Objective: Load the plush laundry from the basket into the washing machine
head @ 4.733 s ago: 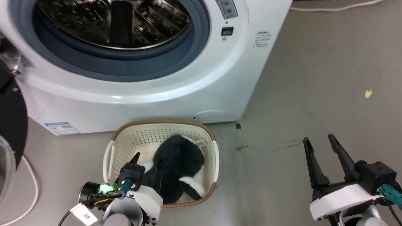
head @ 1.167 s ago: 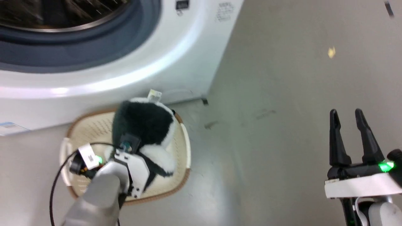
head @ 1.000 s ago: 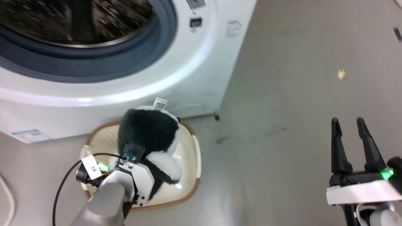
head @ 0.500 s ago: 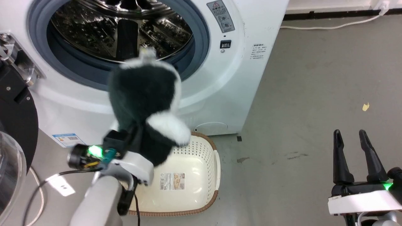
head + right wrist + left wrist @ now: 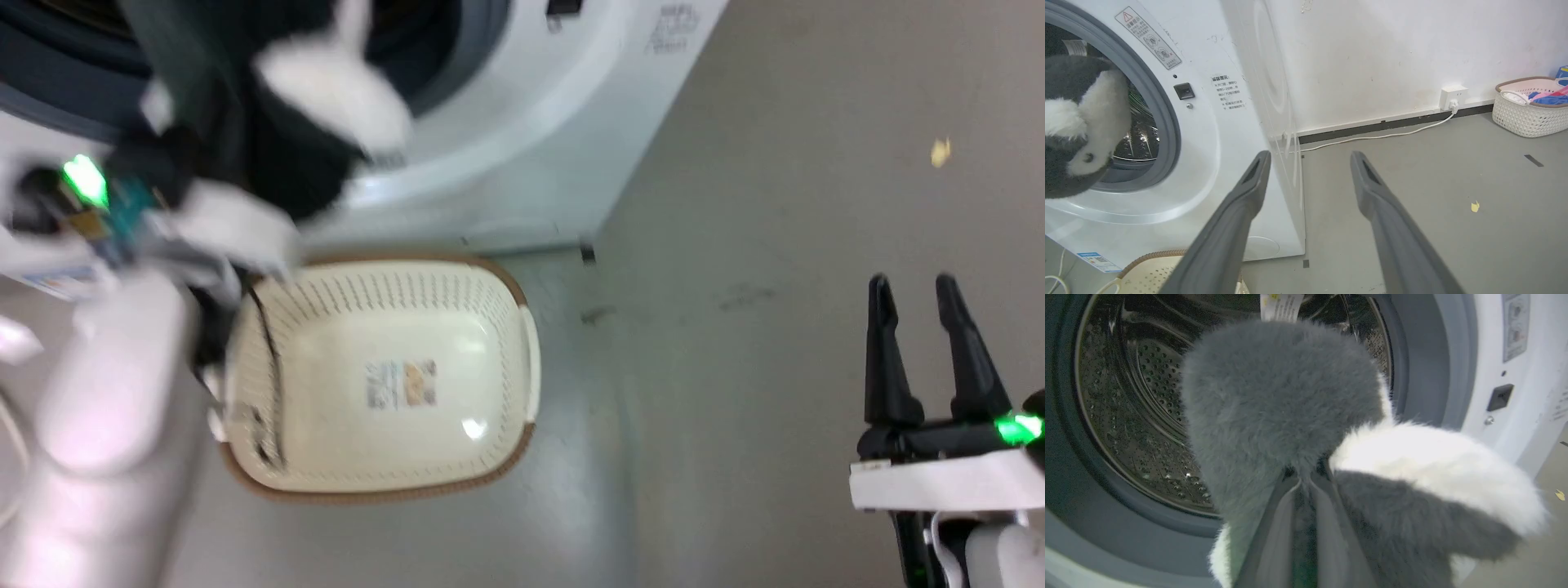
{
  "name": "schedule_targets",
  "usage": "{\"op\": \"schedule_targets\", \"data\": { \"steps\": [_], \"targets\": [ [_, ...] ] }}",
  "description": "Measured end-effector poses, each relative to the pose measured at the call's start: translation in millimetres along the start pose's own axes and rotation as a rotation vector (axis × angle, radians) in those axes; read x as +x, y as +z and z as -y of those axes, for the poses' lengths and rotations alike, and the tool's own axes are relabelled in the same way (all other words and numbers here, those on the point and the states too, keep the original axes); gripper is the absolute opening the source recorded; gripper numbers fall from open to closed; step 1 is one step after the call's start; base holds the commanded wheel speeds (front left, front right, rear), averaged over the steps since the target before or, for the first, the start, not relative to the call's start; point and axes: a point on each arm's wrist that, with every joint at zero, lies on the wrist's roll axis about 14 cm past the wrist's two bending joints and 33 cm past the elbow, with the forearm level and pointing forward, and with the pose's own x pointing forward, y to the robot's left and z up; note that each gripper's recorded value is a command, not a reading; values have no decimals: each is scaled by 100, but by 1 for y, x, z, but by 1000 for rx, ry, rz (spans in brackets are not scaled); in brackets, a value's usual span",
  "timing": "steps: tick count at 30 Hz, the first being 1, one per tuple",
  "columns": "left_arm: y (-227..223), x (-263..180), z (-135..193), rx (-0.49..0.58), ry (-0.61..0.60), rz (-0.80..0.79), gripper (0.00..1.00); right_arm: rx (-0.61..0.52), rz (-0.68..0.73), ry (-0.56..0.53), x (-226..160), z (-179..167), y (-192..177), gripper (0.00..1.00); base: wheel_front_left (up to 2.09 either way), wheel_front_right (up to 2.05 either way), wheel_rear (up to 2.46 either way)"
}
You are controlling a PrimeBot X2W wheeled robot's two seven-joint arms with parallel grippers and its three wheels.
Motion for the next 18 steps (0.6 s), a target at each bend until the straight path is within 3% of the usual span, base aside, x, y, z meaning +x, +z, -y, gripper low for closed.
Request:
{"op": "schedule_targets", "data": {
  "steps": [8, 18],
  "targets": [
    [-26, 91, -32, 140, -17, -67, 0, -2, -76, -55, 18, 18, -35, 100, 0, 0, 0],
    [-88, 169, -48, 182, 6, -219, 0, -21, -182, -118, 16, 40, -73, 100, 0, 0, 0]
  ]
}}
